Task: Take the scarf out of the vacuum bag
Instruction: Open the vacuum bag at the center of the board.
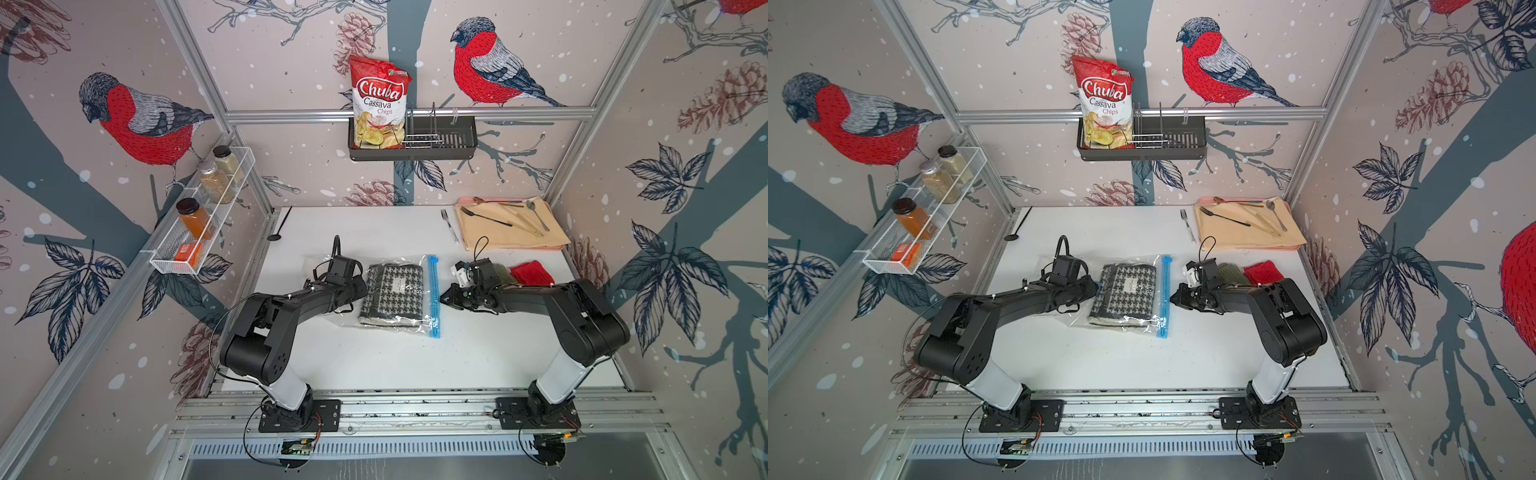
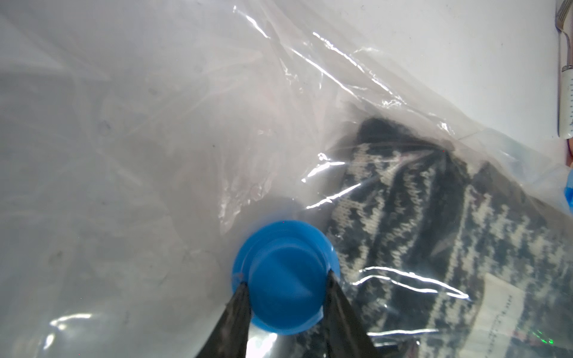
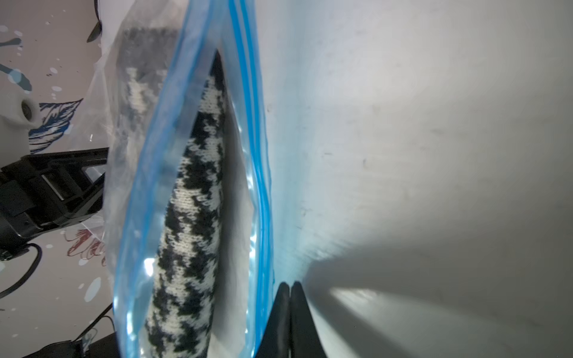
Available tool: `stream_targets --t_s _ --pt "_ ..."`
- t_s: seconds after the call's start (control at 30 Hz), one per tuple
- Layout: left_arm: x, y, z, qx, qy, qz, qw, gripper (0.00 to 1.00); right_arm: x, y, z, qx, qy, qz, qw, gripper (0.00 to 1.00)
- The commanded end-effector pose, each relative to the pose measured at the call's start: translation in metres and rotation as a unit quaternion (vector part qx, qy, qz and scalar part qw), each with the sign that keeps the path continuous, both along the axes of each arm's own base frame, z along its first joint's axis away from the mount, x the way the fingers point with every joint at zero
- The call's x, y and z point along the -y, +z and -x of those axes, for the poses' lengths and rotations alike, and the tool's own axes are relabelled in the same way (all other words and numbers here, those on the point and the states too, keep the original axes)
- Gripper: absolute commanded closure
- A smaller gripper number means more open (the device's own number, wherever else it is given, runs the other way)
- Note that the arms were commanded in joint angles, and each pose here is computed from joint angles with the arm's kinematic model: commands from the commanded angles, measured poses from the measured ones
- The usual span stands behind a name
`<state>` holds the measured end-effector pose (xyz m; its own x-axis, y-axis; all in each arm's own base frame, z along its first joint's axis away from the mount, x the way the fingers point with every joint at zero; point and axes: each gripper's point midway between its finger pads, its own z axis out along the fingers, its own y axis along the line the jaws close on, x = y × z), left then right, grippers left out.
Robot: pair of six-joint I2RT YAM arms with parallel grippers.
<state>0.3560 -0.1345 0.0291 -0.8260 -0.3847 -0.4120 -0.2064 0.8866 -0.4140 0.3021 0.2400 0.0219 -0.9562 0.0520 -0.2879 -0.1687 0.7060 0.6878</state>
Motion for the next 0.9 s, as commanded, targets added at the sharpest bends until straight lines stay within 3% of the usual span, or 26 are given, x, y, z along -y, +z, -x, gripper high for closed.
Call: stream_targets --t_s 0.0,0.2,0.4,0.87 --pt "-0.010 -0.014 0.019 -0.044 0.008 -0.022 0.999 1.00 -0.017 0.020 -0.004 0.020 0.015 -0.062 0.998 1.00" --pt "-0.011 -0.015 0.019 -0.046 0.008 -0.022 0.999 1.00 -0.029 0.036 -0.001 0.028 0.036 -0.113 0.993 1.00" --pt "-0.011 -0.015 0.019 -0.045 0.009 -0.021 0.999 0.99 -0.042 0.028 0.001 0.009 0.050 -0.131 0.990 1.00" --pt "-0.010 -0.015 0.021 -0.046 0.008 -0.019 0.999 0.99 -0.046 0.059 -0.003 0.048 0.065 -0.110 0.991 1.00"
